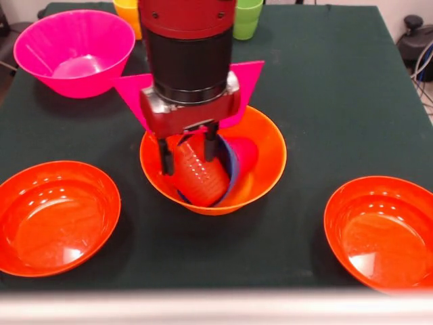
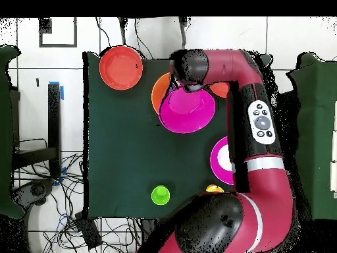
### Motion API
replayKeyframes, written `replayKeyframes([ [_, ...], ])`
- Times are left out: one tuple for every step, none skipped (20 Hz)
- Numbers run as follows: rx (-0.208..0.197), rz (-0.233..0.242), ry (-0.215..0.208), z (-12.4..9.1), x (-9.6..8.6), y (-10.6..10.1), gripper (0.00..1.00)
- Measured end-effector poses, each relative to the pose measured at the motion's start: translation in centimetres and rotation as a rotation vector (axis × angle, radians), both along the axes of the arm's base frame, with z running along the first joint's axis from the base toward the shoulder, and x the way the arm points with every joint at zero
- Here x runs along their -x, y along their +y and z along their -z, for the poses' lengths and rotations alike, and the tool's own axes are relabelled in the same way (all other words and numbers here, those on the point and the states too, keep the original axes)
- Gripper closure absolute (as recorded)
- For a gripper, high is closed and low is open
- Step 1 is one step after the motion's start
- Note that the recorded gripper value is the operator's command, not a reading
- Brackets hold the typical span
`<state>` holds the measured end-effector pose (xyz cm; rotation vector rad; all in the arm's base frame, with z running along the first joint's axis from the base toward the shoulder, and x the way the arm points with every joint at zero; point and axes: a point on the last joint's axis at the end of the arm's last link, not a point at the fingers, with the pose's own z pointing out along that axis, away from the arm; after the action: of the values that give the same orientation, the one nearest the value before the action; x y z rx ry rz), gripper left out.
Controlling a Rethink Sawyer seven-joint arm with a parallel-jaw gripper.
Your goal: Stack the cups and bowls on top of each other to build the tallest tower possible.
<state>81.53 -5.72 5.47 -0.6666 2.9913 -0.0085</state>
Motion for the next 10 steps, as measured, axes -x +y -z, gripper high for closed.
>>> replayKeyframes([
  [0.002, 0.015, 0.002, 0.1, 0.2, -1.3, 0.0],
  [0.002, 0.019, 0.002, 0.1, 0.2, -1.6, 0.0],
  [0.002, 0.023, 0.002, 0.2, 0.3, -2.0, 0.0],
  [0.002, 0.027, 0.002, 0.2, 0.3, -2.3, 0.0],
  [0.003, 0.036, 0.004, 0.2, 0.4, -3.1, 0.0],
  [0.004, 0.045, 0.005, 0.2, 0.5, -3.9, 0.0],
  [0.004, 0.049, 0.005, 0.2, 0.6, -4.2, 0.0],
  [0.004, 0.053, 0.006, 0.2, 0.7, -4.5, 0.0],
  [0.003, 0.058, 0.007, 0.3, 0.8, -5.0, 0.0],
  [0.003, 0.07, 0.011, 0.3, 1.1, -6.1, 0.0],
])
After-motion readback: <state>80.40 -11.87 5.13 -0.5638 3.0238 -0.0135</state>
